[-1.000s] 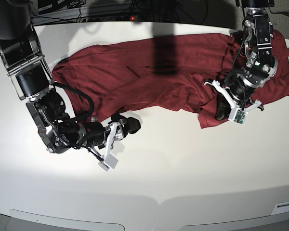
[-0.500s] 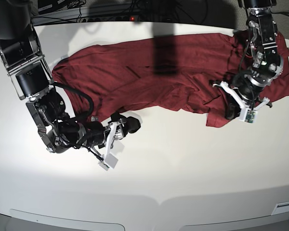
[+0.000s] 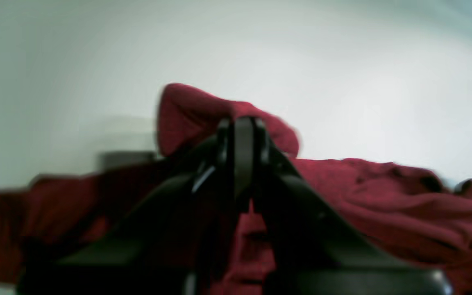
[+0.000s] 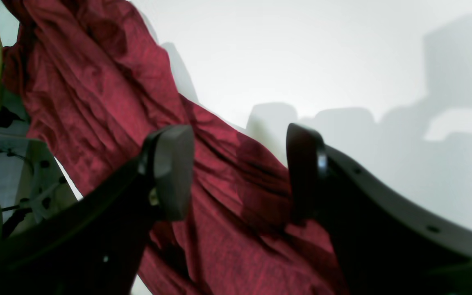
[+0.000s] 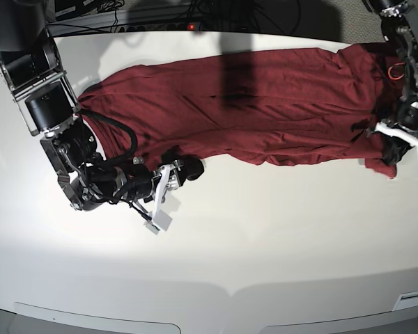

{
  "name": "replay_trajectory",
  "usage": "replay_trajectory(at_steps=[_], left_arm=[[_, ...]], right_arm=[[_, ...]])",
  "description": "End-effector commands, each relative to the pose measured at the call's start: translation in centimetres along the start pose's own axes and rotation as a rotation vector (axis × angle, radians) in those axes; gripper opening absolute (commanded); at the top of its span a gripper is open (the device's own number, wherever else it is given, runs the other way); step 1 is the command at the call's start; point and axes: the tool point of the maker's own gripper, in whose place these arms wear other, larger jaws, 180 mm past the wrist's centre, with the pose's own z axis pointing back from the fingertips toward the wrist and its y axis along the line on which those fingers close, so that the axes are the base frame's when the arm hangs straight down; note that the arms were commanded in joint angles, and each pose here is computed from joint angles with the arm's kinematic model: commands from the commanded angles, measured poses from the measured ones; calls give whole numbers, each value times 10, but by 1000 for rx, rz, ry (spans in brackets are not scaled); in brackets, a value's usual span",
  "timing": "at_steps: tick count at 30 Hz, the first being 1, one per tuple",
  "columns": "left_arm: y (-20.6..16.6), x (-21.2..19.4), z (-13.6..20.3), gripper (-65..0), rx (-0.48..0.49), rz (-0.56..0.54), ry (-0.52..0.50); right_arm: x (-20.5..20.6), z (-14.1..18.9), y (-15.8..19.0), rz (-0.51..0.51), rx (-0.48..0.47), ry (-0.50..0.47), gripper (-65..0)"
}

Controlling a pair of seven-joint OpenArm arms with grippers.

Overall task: Fold the T-shirt properly
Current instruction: 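Pull the shirt end outward with the left gripper to straighten it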

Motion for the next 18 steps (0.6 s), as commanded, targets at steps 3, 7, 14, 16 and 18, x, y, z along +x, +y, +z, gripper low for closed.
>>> replay_trajectory(at_steps=[3,7,14,16,18], left_arm=[[8,6,19,-650,-20,99,-55],[13,-3,41,-650,-46,225,-97],[32,-6,73,-650,8,271,-213],[33,-10,74,-650,17,257,-200],[35,-13,73,-650,32,220,-178]], right_arm=[[26,10,2,32,7,-64,-295],[27,10,2,32,8,-71,-295],[27,10,2,32,7,-70,-295],[27,10,2,32,8,-71,-295],[27,10,2,32,8,-71,-295]])
